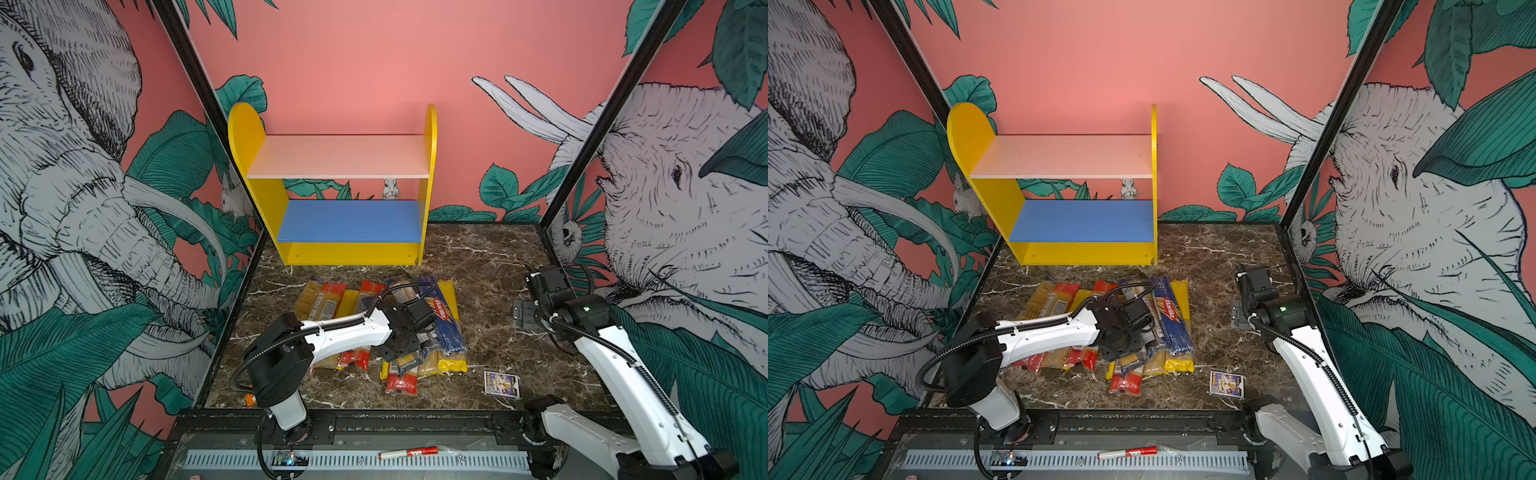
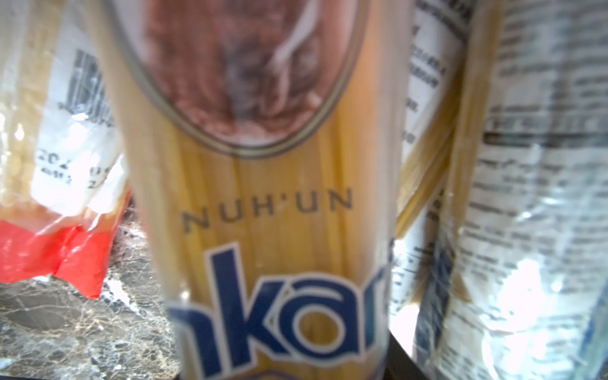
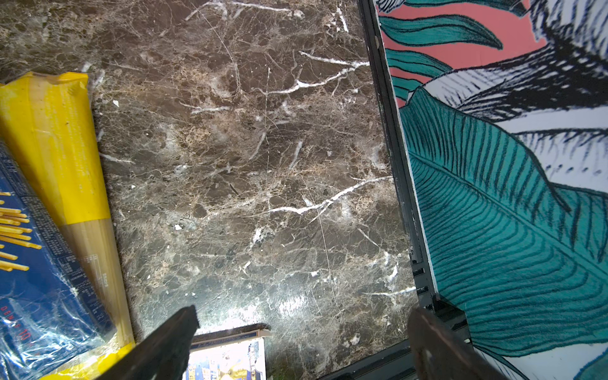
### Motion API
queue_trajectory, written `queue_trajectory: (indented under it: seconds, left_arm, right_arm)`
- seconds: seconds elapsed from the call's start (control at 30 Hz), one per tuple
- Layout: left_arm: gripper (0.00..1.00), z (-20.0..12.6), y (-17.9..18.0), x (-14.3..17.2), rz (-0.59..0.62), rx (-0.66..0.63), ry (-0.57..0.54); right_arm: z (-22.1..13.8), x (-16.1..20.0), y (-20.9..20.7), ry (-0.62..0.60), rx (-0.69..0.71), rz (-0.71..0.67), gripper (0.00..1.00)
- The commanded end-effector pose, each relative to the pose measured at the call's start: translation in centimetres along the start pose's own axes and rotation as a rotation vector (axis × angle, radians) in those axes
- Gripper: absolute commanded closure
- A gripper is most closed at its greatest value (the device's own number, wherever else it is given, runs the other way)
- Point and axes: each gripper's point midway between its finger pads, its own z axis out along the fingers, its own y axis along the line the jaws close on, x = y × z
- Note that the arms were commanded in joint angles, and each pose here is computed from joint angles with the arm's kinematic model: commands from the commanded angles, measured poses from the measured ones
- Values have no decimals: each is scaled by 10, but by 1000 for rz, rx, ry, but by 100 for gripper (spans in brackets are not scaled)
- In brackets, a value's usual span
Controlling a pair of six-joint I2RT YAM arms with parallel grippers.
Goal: Arrange pasta packages on shelves
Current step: Pick up the pasta bag from the pasta bags.
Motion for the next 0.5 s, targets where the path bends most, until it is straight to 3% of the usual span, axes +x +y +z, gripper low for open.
queue_trajectory:
  seconds: [0.0,0.23,0.47]
  left_arm:
    - [58,-12,12,-3,28,-23,-23]
    - [88,-26,22,-2,92,-33,-31]
    - [100,-63,36,-10,169,-52,-97]
  right_arm:
    - [-6,-1,-1,2,-3,-4,1]
    - [-9,-6,0,2,-7,-13,1]
    - [-11,-7,0,-1,-13,-17,1]
